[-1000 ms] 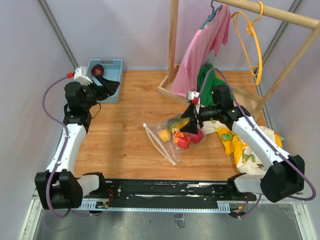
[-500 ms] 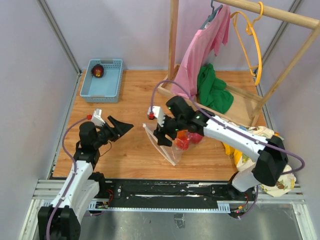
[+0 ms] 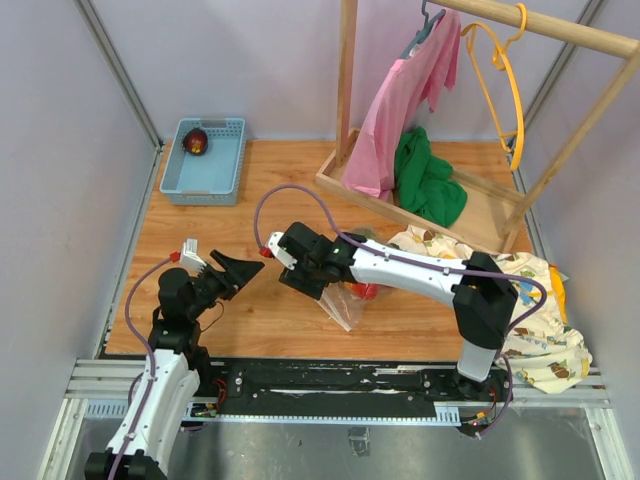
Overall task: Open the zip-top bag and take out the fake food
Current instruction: Adjust the zipper food storage bag at the center of the board.
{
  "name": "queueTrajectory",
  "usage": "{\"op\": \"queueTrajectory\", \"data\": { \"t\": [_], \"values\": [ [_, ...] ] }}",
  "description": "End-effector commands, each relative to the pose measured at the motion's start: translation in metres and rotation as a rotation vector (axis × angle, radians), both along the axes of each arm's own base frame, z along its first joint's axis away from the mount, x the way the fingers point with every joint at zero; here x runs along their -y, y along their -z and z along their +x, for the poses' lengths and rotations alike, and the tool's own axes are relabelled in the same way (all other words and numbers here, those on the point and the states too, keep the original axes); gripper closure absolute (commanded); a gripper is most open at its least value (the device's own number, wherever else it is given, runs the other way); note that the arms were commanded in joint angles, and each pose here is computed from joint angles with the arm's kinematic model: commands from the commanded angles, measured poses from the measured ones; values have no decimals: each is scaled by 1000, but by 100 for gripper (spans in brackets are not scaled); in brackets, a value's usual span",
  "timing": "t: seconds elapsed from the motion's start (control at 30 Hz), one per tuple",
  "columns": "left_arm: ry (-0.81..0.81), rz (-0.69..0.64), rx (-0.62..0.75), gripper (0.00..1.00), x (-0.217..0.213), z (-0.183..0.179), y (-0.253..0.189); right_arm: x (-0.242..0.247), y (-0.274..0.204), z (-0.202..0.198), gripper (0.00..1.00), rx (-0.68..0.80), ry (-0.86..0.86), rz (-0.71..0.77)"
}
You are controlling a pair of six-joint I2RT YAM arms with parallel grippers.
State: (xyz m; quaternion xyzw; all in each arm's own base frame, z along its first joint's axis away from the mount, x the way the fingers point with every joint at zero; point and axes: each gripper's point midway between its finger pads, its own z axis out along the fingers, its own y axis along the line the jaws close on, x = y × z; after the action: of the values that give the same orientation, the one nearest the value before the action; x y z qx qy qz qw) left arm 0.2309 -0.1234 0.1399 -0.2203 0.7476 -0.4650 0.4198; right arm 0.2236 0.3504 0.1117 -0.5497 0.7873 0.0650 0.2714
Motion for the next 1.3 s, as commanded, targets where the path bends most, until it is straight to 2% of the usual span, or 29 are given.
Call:
{"op": "queueTrajectory", "data": {
  "t": [0.0,0.13,0.2,0.37,0.53,0.67,0.8,1.03,1.27],
  "values": [
    [-17,-20,-46,27,-1,-6,15,2,5,10,39,96,31,-103],
    [-5,-15,-44,27,0,-7,16,1,14,11,57,91,32,-130],
    [3,-17,-39,28,1,-8,14,5,17,14,60,110,29,-159],
    [35,-51,-22,28,7,-10,10,14,23,15,76,134,23,-183],
    [78,-111,7,33,15,-14,3,14,16,12,87,137,9,-153],
    [112,-136,42,33,19,-15,-9,7,5,12,96,132,2,-102],
    [133,-150,89,33,22,-14,-24,3,-7,10,99,104,-29,-68],
    [164,-160,116,33,29,-16,-35,1,-20,1,99,2,-127,-11],
    [200,-157,119,33,42,-23,-34,6,-27,10,99,-43,-122,28]
  ]
}}
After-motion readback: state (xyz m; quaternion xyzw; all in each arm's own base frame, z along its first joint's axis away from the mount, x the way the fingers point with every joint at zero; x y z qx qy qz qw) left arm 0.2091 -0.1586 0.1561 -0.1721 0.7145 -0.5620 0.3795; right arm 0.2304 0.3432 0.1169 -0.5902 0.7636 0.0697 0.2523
